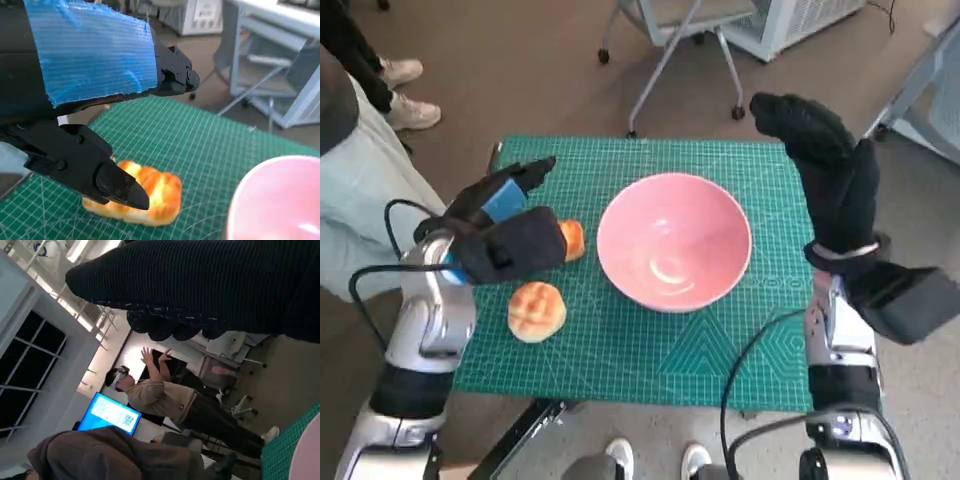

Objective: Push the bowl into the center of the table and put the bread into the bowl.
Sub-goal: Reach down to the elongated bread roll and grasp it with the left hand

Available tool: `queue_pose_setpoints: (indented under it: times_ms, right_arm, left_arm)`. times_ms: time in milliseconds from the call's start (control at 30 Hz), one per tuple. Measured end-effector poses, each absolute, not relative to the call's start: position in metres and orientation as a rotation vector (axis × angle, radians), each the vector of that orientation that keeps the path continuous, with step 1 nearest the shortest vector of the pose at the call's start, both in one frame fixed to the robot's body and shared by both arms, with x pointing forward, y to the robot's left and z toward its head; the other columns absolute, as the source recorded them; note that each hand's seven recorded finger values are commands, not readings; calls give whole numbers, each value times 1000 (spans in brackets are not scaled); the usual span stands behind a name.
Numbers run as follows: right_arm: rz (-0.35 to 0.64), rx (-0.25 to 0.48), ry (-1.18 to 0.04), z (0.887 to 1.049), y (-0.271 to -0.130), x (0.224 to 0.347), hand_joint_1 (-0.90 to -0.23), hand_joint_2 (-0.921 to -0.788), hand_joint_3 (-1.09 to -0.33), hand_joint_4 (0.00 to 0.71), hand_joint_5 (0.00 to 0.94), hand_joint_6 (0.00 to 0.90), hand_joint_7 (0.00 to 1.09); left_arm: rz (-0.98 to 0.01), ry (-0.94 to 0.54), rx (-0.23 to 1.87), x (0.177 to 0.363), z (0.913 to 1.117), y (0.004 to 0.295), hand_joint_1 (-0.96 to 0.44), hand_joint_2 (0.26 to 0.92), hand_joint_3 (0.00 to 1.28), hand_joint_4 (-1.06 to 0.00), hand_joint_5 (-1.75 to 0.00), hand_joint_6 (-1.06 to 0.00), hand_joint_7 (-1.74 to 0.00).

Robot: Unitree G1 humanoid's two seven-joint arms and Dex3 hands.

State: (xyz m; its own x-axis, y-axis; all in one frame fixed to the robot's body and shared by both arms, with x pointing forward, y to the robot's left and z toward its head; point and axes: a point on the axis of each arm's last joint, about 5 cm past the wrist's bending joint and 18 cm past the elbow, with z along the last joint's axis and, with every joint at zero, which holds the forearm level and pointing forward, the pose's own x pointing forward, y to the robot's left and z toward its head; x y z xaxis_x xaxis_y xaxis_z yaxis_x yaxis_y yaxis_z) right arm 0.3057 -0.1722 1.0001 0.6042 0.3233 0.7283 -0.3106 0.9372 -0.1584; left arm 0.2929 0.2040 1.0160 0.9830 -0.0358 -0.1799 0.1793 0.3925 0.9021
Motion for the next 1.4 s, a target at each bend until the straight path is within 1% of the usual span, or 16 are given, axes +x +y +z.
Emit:
queue_pose_setpoints:
  times_ms: [200, 300, 467, 633, 800, 900, 1000, 1033, 1067, 1167, 1200, 1233, 1267, 1300, 1333, 1400]
  right_arm:
    - [366, -17, -845, 1000, -173, 306, -682, -921, -782, 180, 2, -1, 595]
    - [369, -19, -844, 1000, -172, 306, -678, -921, -782, 180, 2, -1, 594]
    - [368, -22, -844, 999, -172, 305, -675, -921, -782, 181, 3, -1, 589]
    - [367, -26, -846, 999, -173, 305, -671, -921, -786, 179, 2, -1, 581]
    - [368, -27, -846, 998, -172, 305, -668, -921, -789, 176, 0, -1, 577]
    - [368, -27, -845, 997, -172, 305, -668, -921, -789, 173, 0, -1, 577]
    - [368, -27, -844, 997, -172, 305, -668, -921, -789, 172, 0, -1, 577]
    - [368, -27, -844, 997, -172, 305, -668, -921, -789, 171, 0, -1, 577]
    - [368, -27, -844, 997, -172, 305, -668, -921, -789, 171, 0, -1, 577]
    - [368, -28, -847, 997, -172, 305, -668, -921, -789, 170, 0, -1, 577]
    - [367, -29, -847, 997, -172, 305, -668, -921, -789, 170, 0, -1, 577]
    - [367, -29, -848, 997, -172, 305, -668, -921, -789, 170, 0, -1, 577]
    - [366, -29, -848, 997, -172, 305, -668, -921, -788, 170, 0, -1, 577]
    - [366, -30, -848, 997, -172, 305, -668, -921, -788, 170, 0, -1, 578]
    - [366, -31, -847, 997, -172, 305, -668, -921, -788, 170, 0, -1, 578]
    - [366, -35, -846, 996, -172, 304, -668, -921, -788, 170, 0, -1, 578]
  left_arm:
    - [-154, 156, 1175, 298, 1012, 203, -117, 764, 5, -128, 0, -281, 0]
    - [-167, 197, 1191, 305, 1007, 203, -122, 766, 5, -127, 0, -279, 0]
    - [-182, 280, 1207, 311, 994, 207, -132, 769, 5, -132, -3, -276, 0]
    - [-209, 349, 1224, 316, 983, 206, -148, 774, 5, -154, -10, -276, 0]
    - [-227, 387, 1239, 321, 979, 203, -164, 778, 6, -204, -24, -286, -5]
    - [-232, 413, 1248, 325, 977, 202, -164, 781, 6, -248, -35, -318, -18]
    - [-238, 438, 1255, 328, 975, 200, -143, 784, 5, -312, -33, -377, -23]
    - [-240, 444, 1257, 329, 975, 200, -127, 786, 5, -364, -49, -413, -33]
    - [-242, 450, 1258, 329, 974, 199, -100, 792, 6, -450, -84, -472, -56]
    - [-243, 463, 1268, 331, 971, 199, -64, 800, 7, -575, -119, -567, -73]
    - [-242, 464, 1273, 331, 971, 198, -32, 809, 7, -621, -311, -642, -148]
    - [-240, 458, 1278, 331, 971, 198, -11, 817, 6, -615, -499, -665, -247]
    - [-238, 451, 1283, 332, 971, 198, -8, 837, 14, -639, -644, -661, -402]
    - [-235, 440, 1289, 332, 970, 198, -5, 867, 34, -663, -865, -645, -639]
    - [-234, 428, 1294, 332, 970, 198, -3, 876, 54, -678, -1014, -666, -754]
    - [-231, 397, 1307, 332, 970, 198, -1, 882, 72, -684, -1151, -693, -848]
